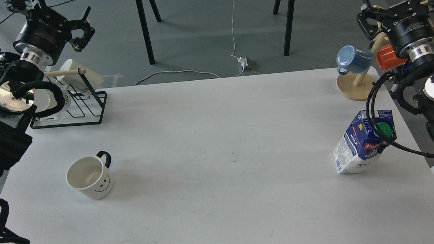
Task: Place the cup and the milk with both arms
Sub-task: 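Lower the left gripper from the rest pose toward the white mug, then grasp the white mug by its rim with the left gripper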
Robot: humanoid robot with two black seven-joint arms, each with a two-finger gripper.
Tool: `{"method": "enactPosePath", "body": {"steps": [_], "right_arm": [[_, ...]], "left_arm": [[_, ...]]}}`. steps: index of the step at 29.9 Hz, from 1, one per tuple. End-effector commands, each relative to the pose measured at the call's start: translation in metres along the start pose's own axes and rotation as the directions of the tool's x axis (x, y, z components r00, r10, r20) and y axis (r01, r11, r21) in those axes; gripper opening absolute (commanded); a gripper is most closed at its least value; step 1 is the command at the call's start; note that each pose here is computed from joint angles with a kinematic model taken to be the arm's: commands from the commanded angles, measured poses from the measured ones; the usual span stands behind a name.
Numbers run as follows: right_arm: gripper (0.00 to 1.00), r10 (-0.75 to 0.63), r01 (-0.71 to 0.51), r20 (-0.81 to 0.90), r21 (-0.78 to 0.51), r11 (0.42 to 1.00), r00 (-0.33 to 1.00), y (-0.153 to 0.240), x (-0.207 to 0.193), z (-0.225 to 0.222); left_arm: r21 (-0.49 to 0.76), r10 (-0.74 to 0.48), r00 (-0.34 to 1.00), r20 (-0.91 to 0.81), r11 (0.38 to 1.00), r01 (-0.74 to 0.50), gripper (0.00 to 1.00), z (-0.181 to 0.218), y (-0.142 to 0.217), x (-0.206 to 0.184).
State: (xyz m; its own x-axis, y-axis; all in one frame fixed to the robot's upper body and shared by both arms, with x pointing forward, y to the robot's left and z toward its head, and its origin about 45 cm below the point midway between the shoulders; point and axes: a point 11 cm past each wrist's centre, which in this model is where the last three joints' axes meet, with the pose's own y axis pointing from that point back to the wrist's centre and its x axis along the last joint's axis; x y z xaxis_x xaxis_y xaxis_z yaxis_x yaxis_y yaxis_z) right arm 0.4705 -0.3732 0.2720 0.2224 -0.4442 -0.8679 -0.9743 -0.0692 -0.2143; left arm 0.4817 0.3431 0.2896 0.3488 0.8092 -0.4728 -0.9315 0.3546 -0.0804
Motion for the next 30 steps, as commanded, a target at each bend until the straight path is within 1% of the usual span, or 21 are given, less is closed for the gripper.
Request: {"method": "enactPosePath", "body": {"steps": [1,3,7,10,12,15,17,20,24,26,30], "right_arm": [[1.0,-0.004,0.004,0.001,0.002,1.0,1.0,-0.001,-0.002,-0.001],[1.0,-0.004,0.004,0.001,0.002,1.0,1.0,-0.001,-0.002,-0.001],[1.0,-0.009,0.009,0.002,-0.001,1.0,1.0,-0.001,-0.003,0.0],[1.0,-0.018,0.018,0.003,-0.002,1.0,1.0,-0.002,-0.006,0.0],[1.0,-0.02,0.02,0.002,0.007,1.0,1.0,-0.002,-0.007,-0.003],[1.0,-0.023,0.023,0.005,0.027,0.999,1.0,-0.002,-0.008,-0.009],[1.0,-0.023,0.023,0.005,0.029,0.999,1.0,-0.002,-0.008,-0.01],[1.0,-0.024,0.024,0.003,0.028,0.999,1.0,-0.002,-0.008,-0.01],[1.0,-0.024,0.024,0.003,0.03,0.999,1.0,-0.002,-0.009,-0.011],[1.0,-0.03,0.029,0.005,0.029,0.999,1.0,-0.003,-0.01,-0.01],[1.0,-0.034,0.034,0.005,0.026,0.999,0.999,-0.003,-0.012,-0.009]], "left_arm": [[0.123,-0.087,0.98,0.181,0.99,0.065,0.99,-0.005,0.027,-0.006],[0.195,-0.15,0.943,0.297,0.976,0.094,0.99,-0.003,0.047,-0.01],[0.308,-0.292,0.811,0.506,0.94,0.146,0.97,-0.001,0.079,-0.023],[0.4,-0.374,0.681,0.63,0.907,0.129,0.97,-0.004,0.114,-0.014],[0.469,-0.424,0.604,0.674,0.878,0.093,0.95,-0.012,0.132,-0.004],[0.571,-0.506,0.493,0.708,0.821,0.024,0.91,-0.03,0.152,0.011],[0.623,-0.557,0.419,0.717,0.782,-0.026,0.9,-0.042,0.163,0.02],[0.632,-0.578,0.303,0.758,0.766,-0.119,0.87,-0.06,0.181,0.036],[0.647,-0.647,0.078,0.759,0.734,-0.209,0.87,-0.081,0.199,0.051],[0.653,-0.666,0.02,0.746,0.725,-0.219,0.87,-0.089,0.205,0.055],[0.655,-0.684,-0.041,0.729,0.713,-0.251,0.86,-0.089,0.218,0.074]]}}
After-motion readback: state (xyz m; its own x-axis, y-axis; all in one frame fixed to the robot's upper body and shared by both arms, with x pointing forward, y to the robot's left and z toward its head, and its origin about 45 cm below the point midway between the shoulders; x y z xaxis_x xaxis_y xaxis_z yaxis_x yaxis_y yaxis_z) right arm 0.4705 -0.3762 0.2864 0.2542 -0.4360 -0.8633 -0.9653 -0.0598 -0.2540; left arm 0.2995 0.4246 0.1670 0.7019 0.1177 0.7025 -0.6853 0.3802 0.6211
